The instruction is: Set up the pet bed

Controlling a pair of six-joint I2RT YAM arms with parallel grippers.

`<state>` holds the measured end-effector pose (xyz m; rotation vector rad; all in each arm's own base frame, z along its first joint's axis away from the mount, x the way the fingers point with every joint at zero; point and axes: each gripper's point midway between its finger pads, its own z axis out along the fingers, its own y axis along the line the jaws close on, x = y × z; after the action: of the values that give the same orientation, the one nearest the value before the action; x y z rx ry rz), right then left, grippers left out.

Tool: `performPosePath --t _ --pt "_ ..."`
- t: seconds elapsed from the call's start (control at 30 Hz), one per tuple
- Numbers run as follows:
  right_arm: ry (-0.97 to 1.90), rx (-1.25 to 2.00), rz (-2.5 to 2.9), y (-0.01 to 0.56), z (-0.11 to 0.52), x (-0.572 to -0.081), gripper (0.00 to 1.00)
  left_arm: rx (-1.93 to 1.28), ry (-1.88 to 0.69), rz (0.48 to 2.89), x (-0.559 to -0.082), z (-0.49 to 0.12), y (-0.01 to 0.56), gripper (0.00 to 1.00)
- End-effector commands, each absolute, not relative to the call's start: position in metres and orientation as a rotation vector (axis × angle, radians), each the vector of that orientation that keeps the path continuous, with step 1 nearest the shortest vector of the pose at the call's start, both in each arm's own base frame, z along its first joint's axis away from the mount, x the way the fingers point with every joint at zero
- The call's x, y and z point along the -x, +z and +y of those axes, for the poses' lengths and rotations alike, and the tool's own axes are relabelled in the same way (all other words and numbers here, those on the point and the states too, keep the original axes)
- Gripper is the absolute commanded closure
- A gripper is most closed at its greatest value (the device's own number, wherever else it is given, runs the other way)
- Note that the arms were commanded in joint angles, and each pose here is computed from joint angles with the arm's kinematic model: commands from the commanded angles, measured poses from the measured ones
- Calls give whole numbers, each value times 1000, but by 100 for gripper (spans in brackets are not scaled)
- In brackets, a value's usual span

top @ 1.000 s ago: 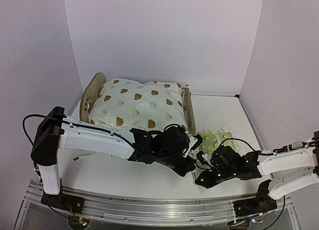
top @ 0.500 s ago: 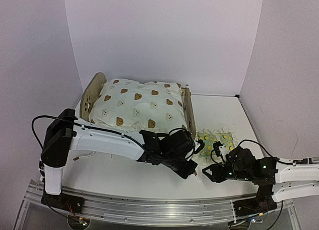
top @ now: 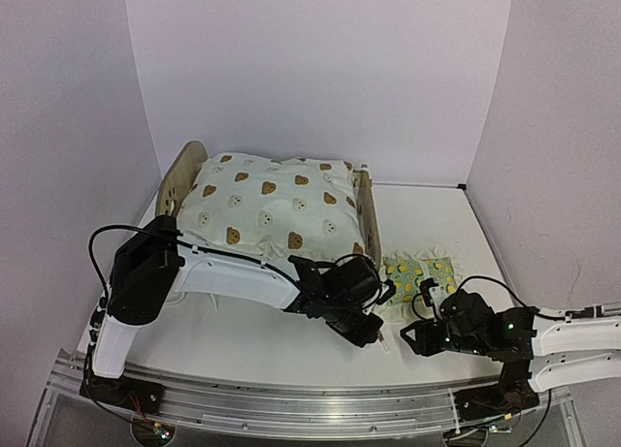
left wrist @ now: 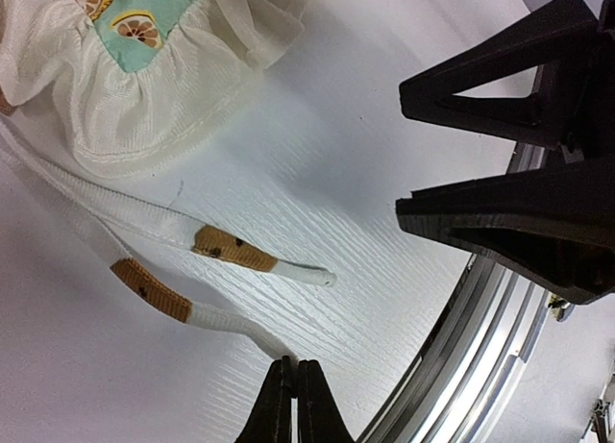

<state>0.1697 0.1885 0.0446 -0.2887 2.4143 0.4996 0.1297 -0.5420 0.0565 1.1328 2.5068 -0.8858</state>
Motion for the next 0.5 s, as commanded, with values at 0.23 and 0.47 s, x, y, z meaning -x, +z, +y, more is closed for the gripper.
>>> performPosePath --t 0.23,0.47 --pt "557 276 2390 63 198 -172 50 -1195 -991 2548 -100 -523 58 52" --pt "463 253 2332 87 187 -184 48 -1213 -1001 2438 -105 -543 92 17"
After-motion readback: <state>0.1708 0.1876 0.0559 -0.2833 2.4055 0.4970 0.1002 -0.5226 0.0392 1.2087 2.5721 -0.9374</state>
